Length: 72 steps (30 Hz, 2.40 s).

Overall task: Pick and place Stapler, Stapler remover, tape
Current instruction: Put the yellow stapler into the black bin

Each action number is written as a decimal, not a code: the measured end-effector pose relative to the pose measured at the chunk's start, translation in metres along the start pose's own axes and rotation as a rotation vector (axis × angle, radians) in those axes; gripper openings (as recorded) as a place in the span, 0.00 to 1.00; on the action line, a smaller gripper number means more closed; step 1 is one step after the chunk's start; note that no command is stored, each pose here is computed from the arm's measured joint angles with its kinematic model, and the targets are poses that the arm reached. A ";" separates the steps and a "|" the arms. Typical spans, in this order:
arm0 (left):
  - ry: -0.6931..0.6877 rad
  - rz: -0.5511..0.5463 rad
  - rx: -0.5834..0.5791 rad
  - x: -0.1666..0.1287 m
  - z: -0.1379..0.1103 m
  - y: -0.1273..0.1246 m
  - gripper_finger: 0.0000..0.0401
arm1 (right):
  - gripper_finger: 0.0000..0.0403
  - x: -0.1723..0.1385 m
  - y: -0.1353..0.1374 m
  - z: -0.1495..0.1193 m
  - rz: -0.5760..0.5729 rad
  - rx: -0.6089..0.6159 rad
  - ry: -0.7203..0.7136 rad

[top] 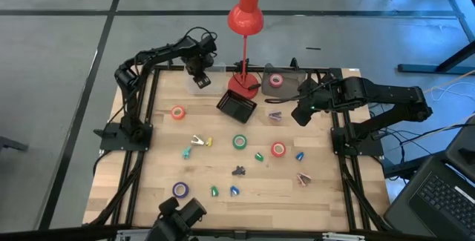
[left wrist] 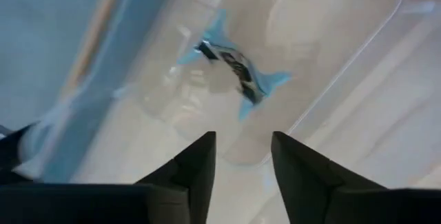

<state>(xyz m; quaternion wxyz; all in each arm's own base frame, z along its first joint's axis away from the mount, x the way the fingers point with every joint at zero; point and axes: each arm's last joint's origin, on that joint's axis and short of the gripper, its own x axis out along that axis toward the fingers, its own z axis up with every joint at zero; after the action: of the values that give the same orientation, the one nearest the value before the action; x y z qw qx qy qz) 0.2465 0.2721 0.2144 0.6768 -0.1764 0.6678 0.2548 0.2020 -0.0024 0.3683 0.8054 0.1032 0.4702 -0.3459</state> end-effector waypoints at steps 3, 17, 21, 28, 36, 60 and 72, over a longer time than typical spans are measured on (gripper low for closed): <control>-0.074 0.022 -0.011 -0.030 0.000 0.003 0.38 | 0.48 0.000 0.000 0.000 -0.001 -0.001 0.001; -0.344 -0.185 -0.082 -0.178 -0.098 -0.047 0.38 | 0.48 0.000 0.000 0.000 -0.003 0.003 0.004; -0.371 -0.247 -0.083 -0.207 -0.143 -0.078 0.38 | 0.48 0.000 0.000 0.000 -0.003 0.005 0.004; -0.403 -0.422 -0.071 -0.227 -0.208 -0.131 0.38 | 0.48 0.000 -0.001 0.000 -0.019 -0.002 -0.007; -0.346 -0.500 -0.011 -0.181 -0.233 -0.191 0.38 | 0.48 0.000 -0.001 0.000 -0.031 -0.002 -0.017; -0.084 -0.379 -0.449 -0.028 -0.109 -0.246 0.38 | 0.48 0.000 -0.001 0.001 -0.019 0.004 -0.020; 0.036 -0.255 -0.436 0.017 -0.098 -0.251 0.38 | 0.48 0.000 -0.002 -0.001 -0.025 -0.006 -0.004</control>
<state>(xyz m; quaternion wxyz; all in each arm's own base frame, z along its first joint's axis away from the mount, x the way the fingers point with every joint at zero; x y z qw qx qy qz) 0.3118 0.0142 0.1676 0.6372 -0.4058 0.5814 0.3022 0.2006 -0.0033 0.3683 0.8022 0.0942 0.4707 -0.3550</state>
